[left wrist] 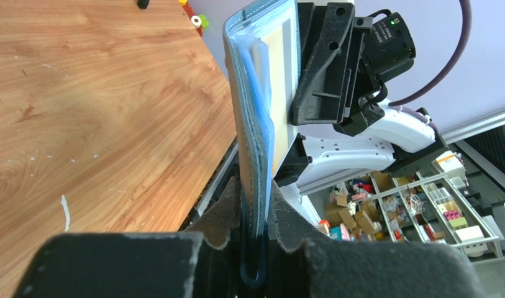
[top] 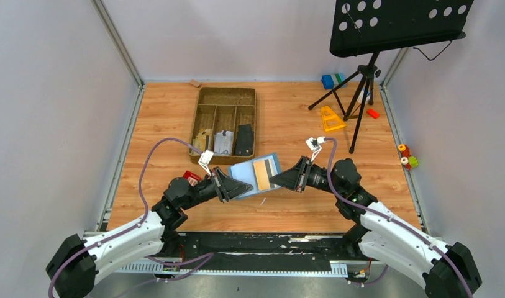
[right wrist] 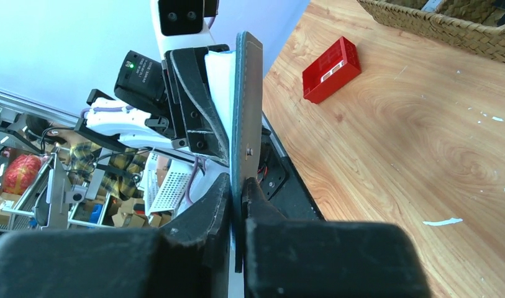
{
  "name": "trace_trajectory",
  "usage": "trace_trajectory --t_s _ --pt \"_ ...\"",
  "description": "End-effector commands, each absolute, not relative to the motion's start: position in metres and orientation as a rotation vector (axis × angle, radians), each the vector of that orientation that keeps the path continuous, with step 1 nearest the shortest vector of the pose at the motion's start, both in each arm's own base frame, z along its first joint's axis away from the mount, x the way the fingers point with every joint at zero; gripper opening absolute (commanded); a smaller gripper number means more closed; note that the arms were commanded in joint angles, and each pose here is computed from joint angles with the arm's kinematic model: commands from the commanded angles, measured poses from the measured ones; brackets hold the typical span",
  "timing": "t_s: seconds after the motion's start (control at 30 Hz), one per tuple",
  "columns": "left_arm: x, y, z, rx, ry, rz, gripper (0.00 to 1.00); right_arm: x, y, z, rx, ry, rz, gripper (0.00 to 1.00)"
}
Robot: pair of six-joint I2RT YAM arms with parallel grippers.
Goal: Take the credit cards out of the card holder
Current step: Remove the credit card from the card holder.
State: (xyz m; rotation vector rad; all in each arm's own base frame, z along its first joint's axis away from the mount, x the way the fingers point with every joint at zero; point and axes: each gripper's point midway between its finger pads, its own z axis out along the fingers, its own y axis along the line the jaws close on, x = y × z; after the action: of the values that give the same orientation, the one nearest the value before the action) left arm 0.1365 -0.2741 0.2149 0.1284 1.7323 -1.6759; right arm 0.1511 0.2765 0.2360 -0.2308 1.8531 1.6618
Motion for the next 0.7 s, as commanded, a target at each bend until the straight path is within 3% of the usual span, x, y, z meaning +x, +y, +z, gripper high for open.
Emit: trace_trajectory --t_s 0.0,0.1,0.17,0.2,0.3,0.43,0.57,0.67 --pt "0.141 -0.271 0.215 0.092 1.736 -1.645 0.04 0.146 0.274 0.253 -0.246 1.767 1.687 0.00" --pt "0.150 -0.262 0.195 0.029 1.833 -1.523 0.29 0.146 0.271 0.252 -0.232 1.752 1.673 0.00" --pt "0.153 -0.258 0.188 0.008 1.872 -1.474 0.65 0.147 0.270 0.250 -0.235 1.764 1.655 0.00" --pt "0.155 -0.256 0.184 -0.004 1.896 -1.441 0.72 0.148 0.271 0.248 -0.238 1.779 1.643 0.00" --pt "0.168 -0.238 0.174 -0.050 1.989 -1.232 0.79 0.152 0.269 0.238 -0.246 1.839 1.575 0.00" --pt "0.170 -0.217 0.176 -0.019 2.015 -1.072 0.79 0.161 0.264 0.229 -0.220 1.868 1.487 0.00" --pt "0.169 -0.211 0.193 -0.008 1.969 -1.069 0.76 0.165 0.261 0.224 -0.214 1.891 1.434 0.00" --pt "0.158 -0.233 0.210 0.077 1.919 -1.227 0.68 0.165 0.262 0.222 -0.221 1.897 1.434 0.00"
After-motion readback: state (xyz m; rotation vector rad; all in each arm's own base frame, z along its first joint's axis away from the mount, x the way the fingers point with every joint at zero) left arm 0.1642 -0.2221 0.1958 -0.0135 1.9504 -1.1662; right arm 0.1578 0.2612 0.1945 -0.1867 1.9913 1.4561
